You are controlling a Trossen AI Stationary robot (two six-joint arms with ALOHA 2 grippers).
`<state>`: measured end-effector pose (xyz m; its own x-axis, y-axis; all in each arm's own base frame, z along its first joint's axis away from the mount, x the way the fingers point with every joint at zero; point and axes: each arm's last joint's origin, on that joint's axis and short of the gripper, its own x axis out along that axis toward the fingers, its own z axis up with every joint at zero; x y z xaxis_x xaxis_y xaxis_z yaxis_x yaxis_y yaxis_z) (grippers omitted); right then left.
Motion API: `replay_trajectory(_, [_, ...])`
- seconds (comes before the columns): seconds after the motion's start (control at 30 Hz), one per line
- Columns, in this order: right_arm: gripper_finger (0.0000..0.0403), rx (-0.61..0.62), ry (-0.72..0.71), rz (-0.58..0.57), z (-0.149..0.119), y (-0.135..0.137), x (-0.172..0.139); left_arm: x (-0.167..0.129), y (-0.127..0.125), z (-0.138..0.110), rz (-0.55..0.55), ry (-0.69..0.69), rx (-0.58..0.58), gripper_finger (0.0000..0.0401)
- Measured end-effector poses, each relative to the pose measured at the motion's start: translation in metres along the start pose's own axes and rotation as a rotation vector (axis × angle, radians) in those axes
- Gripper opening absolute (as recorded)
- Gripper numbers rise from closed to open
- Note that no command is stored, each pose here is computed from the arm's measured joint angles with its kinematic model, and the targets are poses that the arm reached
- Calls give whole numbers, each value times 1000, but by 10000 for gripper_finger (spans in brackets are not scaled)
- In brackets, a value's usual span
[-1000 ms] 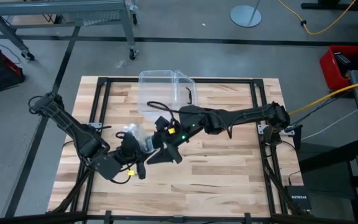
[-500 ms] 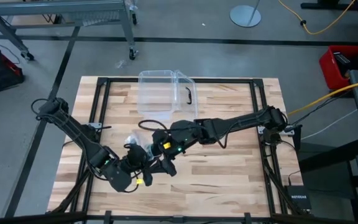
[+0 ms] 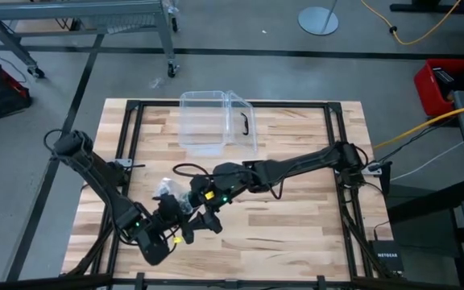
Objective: Roll bandage
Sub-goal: Put the green bandage into the transparent zip bag
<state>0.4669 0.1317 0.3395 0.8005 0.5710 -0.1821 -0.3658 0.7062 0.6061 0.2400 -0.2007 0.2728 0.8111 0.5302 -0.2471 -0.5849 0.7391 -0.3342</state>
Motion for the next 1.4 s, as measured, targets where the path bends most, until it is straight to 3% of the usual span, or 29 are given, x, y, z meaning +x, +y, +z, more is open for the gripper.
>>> replay_trajectory(0.37, [340, -87, -59, 48, 4, 4, 2, -17, -5, -18, -1, -172, -109, 0])
replay_trajectory(0.6, [340, -107, -58, 54, 1, 6, 5, -13, -7, -38, 15, -249, -107, 0])
replay_trajectory(0.9, [340, -131, -37, 43, -3, 6, 6, -5, -8, -63, 35, -290, -26, 0])
replay_trajectory(1.4, [340, -138, 43, 73, -52, -23, 25, 17, 0, -114, 80, -286, 141, 0])
